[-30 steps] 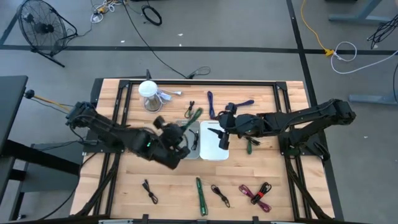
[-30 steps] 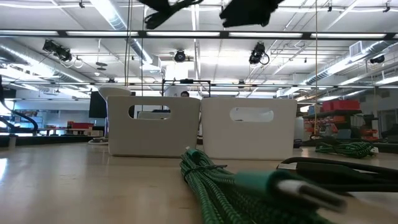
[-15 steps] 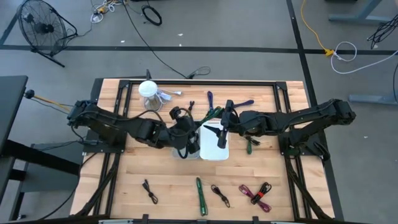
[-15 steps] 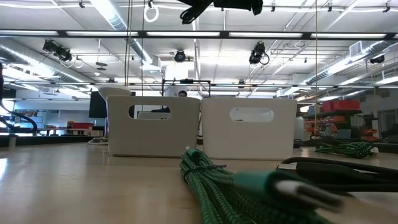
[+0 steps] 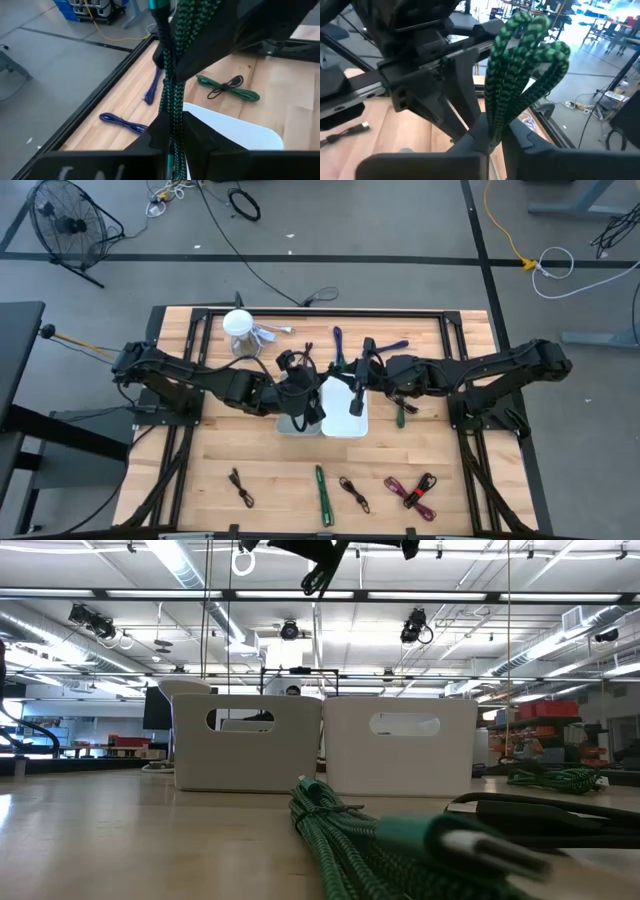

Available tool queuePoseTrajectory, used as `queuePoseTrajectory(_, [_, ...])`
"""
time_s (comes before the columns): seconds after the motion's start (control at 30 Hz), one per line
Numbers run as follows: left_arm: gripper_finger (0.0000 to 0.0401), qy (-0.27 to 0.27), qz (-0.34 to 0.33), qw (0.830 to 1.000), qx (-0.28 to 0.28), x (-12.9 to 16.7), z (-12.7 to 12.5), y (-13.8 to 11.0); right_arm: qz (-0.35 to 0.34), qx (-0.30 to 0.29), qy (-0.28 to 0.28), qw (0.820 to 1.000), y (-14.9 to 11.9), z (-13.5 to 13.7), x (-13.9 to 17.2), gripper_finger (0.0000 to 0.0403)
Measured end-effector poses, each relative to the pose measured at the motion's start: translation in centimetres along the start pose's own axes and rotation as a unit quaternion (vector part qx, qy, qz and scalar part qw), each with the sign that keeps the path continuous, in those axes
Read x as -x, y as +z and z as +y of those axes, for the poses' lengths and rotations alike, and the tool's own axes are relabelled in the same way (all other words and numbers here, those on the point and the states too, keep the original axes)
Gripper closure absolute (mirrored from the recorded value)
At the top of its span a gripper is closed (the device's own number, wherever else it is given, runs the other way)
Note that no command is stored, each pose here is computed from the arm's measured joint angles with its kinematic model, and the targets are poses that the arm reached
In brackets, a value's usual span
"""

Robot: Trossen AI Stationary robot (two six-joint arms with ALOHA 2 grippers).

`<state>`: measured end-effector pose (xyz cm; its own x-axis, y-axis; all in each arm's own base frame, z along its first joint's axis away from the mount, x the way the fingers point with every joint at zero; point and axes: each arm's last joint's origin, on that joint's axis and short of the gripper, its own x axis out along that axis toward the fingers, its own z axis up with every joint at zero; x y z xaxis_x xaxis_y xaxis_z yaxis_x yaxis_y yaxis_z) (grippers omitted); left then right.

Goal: Pick & Place USB Port
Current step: Put the green charger cable into the white bin

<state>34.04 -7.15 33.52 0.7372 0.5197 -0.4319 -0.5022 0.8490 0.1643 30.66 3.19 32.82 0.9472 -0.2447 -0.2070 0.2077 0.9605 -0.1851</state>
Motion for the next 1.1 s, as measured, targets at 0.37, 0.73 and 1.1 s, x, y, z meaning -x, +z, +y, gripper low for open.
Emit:
queuePoseTrajectory(0.37, [0.0315, 0.017, 0.029, 0.998, -0.044, 0.1, 0.3, -0.8, 0.102, 0.004, -0.049, 0.994, -1.7, -0.5, 1.0, 0.0391])
queuePoseTrajectory(0.73, [0.0326, 0.084, 0.048, 0.992, -0.081, 0.1, 1.2, -1.5, 0.218, -0.094, 0.024, 0.971, -6.0, 1.0, 1.3, 0.0392])
queuePoseTrajectory(1.1, [0.0326, 0.116, 0.092, 0.984, -0.103, -0.6, 2.8, -2.1, 0.208, -0.212, 0.085, 0.951, -11.0, 1.8, 0.9, 0.0392])
